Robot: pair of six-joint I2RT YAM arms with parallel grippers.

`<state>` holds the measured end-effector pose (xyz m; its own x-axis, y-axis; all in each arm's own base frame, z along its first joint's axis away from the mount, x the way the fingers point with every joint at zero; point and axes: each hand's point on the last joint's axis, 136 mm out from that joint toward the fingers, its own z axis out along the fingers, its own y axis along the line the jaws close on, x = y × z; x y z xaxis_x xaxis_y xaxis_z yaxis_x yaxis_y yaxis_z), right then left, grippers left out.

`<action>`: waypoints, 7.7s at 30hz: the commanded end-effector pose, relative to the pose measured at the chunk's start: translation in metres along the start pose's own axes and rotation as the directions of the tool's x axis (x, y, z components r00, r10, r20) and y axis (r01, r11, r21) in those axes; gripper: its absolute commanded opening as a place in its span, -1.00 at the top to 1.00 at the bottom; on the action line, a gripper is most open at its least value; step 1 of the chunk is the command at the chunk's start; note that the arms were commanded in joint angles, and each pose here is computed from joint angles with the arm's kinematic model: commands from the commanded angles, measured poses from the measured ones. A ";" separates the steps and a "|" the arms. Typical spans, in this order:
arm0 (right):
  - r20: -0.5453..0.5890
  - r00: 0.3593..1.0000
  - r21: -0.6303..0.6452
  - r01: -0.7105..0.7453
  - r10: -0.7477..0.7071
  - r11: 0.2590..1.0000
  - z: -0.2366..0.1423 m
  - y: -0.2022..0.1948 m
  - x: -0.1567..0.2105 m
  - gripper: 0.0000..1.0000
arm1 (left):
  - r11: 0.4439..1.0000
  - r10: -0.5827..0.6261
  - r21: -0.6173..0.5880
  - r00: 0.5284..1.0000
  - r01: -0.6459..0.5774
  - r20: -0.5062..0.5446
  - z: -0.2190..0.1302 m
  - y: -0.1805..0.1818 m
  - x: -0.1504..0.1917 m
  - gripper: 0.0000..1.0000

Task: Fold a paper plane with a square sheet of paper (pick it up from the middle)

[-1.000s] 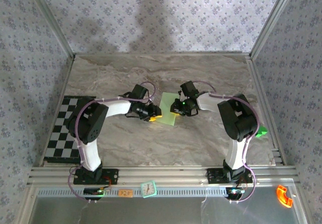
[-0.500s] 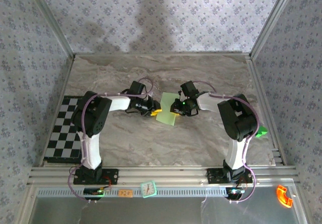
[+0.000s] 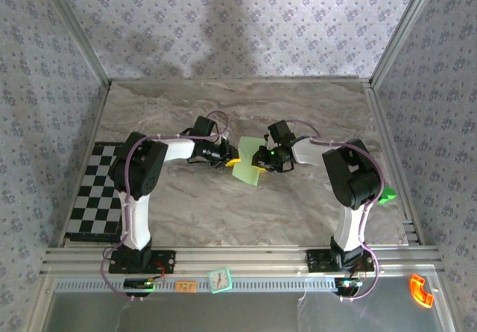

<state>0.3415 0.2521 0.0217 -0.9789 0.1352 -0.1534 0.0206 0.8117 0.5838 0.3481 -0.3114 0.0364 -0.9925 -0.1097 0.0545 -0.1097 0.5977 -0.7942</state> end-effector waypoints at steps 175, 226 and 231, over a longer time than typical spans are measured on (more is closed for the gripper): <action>0.004 0.767 -0.008 0.642 -0.641 0.767 0.026 0.029 0.065 0.90 | 0.987 -0.049 -0.148 0.993 0.065 0.109 -0.035 -0.001 -0.044 0.63; -0.041 0.909 0.198 0.414 -0.414 0.889 0.046 0.010 0.055 0.88 | 0.967 -0.232 -0.044 0.942 0.250 0.240 -0.030 0.012 0.015 0.84; -0.046 0.912 0.202 0.409 -0.408 0.890 0.045 0.007 0.057 0.87 | 0.961 -0.247 -0.070 0.942 0.269 0.229 -0.026 0.020 0.021 0.85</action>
<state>0.3159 0.3203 0.0235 -0.8555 -0.1972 -0.4788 -0.3996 0.8396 0.3680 0.3228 -0.2760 0.0366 -0.8955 -0.4335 0.1007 -0.3708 0.6017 -0.7074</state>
